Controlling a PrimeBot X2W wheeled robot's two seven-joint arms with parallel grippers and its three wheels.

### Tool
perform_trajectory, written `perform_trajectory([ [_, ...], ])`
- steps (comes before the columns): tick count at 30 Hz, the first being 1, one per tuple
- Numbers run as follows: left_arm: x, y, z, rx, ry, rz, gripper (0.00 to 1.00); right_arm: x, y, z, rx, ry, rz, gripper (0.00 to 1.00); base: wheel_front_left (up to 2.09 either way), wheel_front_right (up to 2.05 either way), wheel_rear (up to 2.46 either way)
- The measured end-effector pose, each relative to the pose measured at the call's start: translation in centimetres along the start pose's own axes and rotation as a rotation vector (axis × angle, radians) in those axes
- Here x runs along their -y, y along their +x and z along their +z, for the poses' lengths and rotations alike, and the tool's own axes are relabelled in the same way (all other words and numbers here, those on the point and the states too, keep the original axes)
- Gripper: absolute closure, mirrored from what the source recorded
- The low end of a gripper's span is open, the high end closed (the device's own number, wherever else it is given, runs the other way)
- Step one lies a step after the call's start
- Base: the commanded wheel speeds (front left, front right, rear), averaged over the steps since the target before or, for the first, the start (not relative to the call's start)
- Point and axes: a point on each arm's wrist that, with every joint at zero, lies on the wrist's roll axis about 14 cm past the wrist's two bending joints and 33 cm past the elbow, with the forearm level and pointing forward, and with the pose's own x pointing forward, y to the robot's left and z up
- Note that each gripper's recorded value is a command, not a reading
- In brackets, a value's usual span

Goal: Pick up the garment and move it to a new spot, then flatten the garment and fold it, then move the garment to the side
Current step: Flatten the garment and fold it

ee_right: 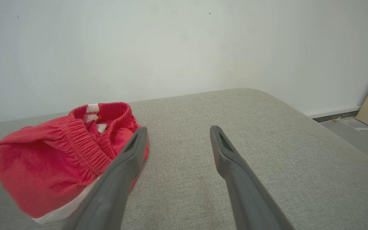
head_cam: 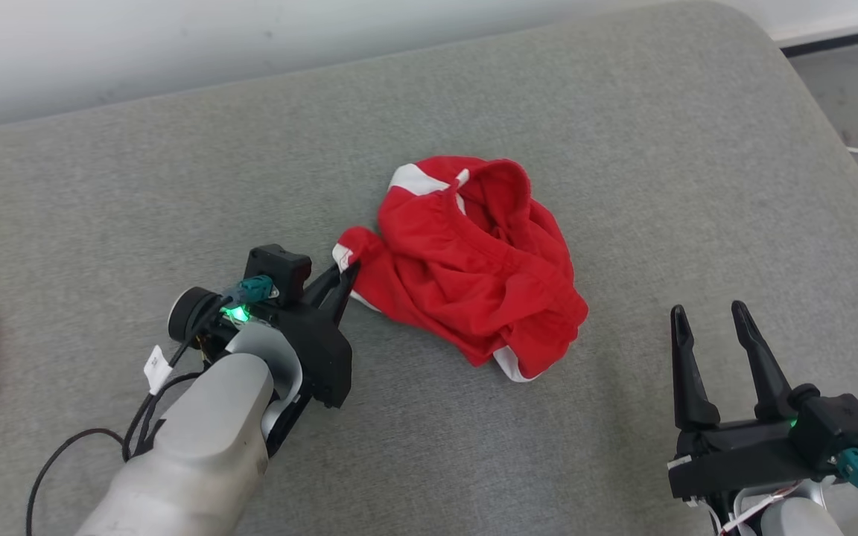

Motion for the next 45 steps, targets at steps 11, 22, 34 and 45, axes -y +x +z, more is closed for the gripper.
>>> perform_trajectory([
  [11,-6.3,-8.2,3.9,0.208,-0.069,0.25,1.0,-3.5,0.1,-0.3,-0.002,0.025,0.111,0.0,0.0,0.0,0.0],
  [22,-6.8,-18.1,-2.4,0.175,-0.181,0.468,1.0,-6.9,0.2,0.3,0.016,0.044,0.215,0.0,0.0,0.0,0.0],
  [34,-6.7,-22.0,1.7,0.337,-0.138,0.554,0.0,-9.2,-0.1,1.7,0.044,0.037,0.295,0.0,0.0,0.0,0.0],
  [45,-8.6,-27.6,5.2,0.481,-0.016,0.726,0.0,-11.1,-0.5,1.3,0.026,0.024,0.366,0.0,0.0,0.0,0.0],
])
